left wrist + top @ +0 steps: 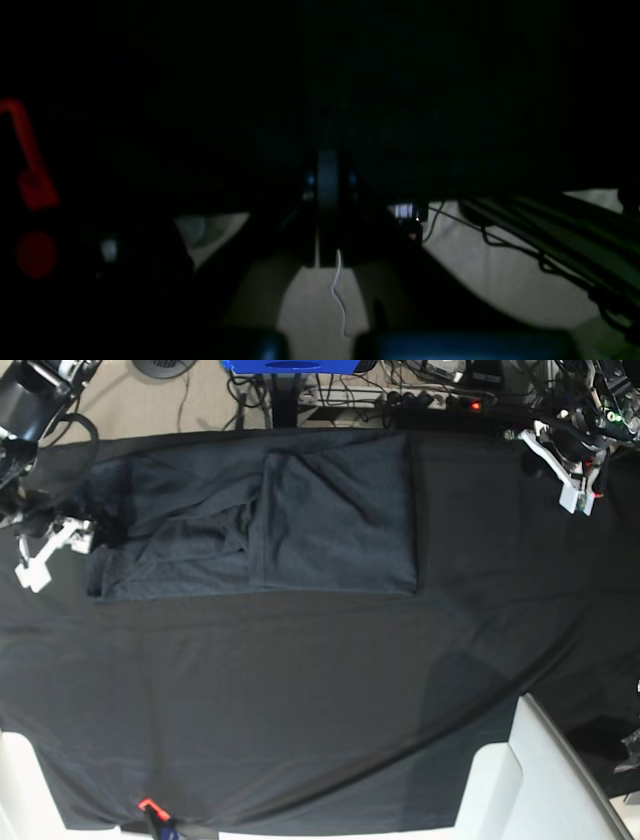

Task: Fold the T-shirt properly
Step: 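Grasp the shirt's side edge with the right gripper and fold it inward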

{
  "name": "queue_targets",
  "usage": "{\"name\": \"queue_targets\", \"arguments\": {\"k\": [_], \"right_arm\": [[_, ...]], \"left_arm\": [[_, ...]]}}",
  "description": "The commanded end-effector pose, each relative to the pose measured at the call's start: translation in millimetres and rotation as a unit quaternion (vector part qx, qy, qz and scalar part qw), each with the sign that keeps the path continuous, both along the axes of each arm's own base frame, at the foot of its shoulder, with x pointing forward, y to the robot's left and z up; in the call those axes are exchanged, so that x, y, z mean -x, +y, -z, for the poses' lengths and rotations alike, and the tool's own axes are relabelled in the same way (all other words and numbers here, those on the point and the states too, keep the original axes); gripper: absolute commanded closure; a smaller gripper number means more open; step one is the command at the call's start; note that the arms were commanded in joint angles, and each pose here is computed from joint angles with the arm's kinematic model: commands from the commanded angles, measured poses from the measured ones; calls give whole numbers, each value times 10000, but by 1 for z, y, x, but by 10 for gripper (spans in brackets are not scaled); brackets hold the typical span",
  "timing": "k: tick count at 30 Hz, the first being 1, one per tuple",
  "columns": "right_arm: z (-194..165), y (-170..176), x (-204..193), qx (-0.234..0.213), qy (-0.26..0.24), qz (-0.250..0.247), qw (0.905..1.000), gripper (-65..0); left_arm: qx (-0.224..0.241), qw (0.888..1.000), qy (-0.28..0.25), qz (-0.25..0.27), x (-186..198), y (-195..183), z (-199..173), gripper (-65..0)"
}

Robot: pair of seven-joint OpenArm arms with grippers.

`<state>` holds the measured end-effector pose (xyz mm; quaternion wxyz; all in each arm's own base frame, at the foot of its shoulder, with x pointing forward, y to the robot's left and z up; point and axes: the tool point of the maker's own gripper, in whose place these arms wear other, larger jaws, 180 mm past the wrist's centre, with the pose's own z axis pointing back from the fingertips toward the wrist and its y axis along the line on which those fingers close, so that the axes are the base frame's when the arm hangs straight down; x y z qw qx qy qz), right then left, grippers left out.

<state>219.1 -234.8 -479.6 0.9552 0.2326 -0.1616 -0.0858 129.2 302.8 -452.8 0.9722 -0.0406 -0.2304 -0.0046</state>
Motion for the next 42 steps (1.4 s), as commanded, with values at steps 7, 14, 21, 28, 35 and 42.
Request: {"name": "queue_targets", "arguments": {"k": [7, 14, 21, 28, 35, 42], "right_arm": [[6, 36, -1, -160, 106, -450, 9988, -650], [8, 45, 0, -240, 112, -465, 9986, -650], [16, 65, 14, -258, 299, -886, 9953, -507], [18, 80, 11, -376, 178, -865, 9954, -504], [18, 81, 10, -372, 179, -878, 9953, -417], [18, 80, 10, -364, 179, -871, 9954, -237]], "left_arm": [[-34, 9999, -104, 14, -4, 6, -5, 0], [-33, 9999, -165, 10, -6, 6, -6, 0], [34, 9993, -363, -30, -8, 4, -5, 0], [84, 9995, -305, -80, -5, 4, 0, 0], [74, 9994, -318, -101, -5, 6, -1, 0], [85, 9994, -312, -81, -5, 4, 0, 0]]}}
